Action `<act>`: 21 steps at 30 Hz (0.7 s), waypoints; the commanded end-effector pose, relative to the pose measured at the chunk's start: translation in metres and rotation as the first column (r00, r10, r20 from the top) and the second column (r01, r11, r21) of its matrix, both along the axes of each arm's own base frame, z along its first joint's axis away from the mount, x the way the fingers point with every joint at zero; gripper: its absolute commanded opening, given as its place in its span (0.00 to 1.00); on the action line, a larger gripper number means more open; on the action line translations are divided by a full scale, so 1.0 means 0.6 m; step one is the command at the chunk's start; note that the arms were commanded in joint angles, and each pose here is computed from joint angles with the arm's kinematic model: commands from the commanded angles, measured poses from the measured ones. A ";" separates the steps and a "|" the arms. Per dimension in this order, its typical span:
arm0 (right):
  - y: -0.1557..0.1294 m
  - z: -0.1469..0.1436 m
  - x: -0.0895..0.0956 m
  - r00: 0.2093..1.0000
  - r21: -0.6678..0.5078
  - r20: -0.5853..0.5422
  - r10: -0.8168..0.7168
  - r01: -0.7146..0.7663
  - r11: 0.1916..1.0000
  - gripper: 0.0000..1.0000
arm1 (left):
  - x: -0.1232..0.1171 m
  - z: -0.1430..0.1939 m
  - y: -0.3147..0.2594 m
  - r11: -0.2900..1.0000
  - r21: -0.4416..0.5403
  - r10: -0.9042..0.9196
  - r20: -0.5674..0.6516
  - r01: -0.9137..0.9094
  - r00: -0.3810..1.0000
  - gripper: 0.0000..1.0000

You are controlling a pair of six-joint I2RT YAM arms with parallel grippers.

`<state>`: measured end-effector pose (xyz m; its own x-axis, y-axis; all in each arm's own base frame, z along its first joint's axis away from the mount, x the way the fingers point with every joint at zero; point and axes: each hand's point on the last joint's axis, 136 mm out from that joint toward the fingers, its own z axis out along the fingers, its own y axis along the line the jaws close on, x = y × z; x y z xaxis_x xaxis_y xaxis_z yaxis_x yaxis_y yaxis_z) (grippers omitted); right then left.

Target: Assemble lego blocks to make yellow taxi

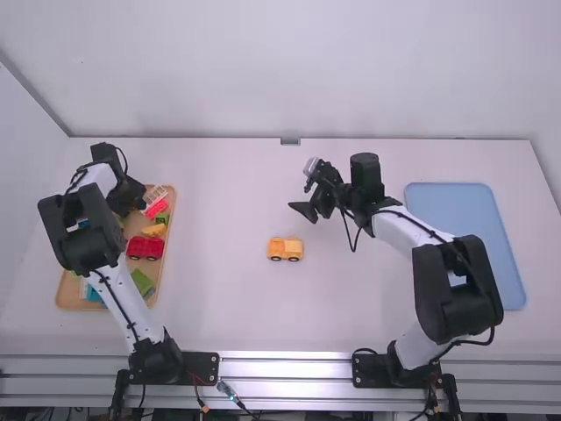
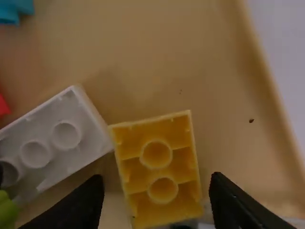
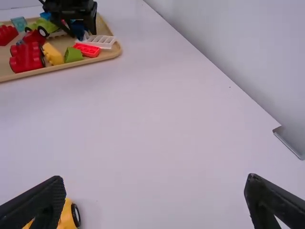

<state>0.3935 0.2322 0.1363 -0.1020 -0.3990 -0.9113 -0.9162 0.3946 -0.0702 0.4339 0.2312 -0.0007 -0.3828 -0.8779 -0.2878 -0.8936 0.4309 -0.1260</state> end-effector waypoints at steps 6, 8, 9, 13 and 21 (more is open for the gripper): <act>0.002 0.012 0.003 1.000 0.012 0.008 0.003 -0.003 1.000 0.99 | -0.009 0.002 0.013 0.997 0.049 0.054 -0.015 -0.053 0.998 0.43; 0.002 0.012 0.003 1.000 0.012 0.007 0.003 -0.003 1.000 0.99 | -0.007 0.003 0.015 0.997 0.054 0.049 -0.011 -0.048 0.999 0.42; 0.002 0.011 0.003 1.000 0.010 0.005 0.001 -0.001 1.000 0.99 | -0.002 0.004 0.016 0.998 0.060 0.027 -0.005 -0.026 1.000 0.44; 0.001 0.008 0.002 1.000 0.007 -0.004 0.000 0.000 1.000 0.99 | 0.003 0.006 0.018 0.997 0.071 0.010 0.002 -0.010 1.000 0.54; 0.000 0.005 0.000 1.000 0.005 -0.014 0.000 0.000 1.000 0.99 | 0.007 0.005 0.020 0.997 0.074 0.010 0.013 -0.011 1.000 0.39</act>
<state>0.3913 0.2315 0.1329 -0.1215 -0.4038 -0.9068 -0.9172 0.3950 -0.0530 0.4411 0.2447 0.0045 -0.3571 -0.8629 -0.3577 -0.8982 0.4223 -0.1220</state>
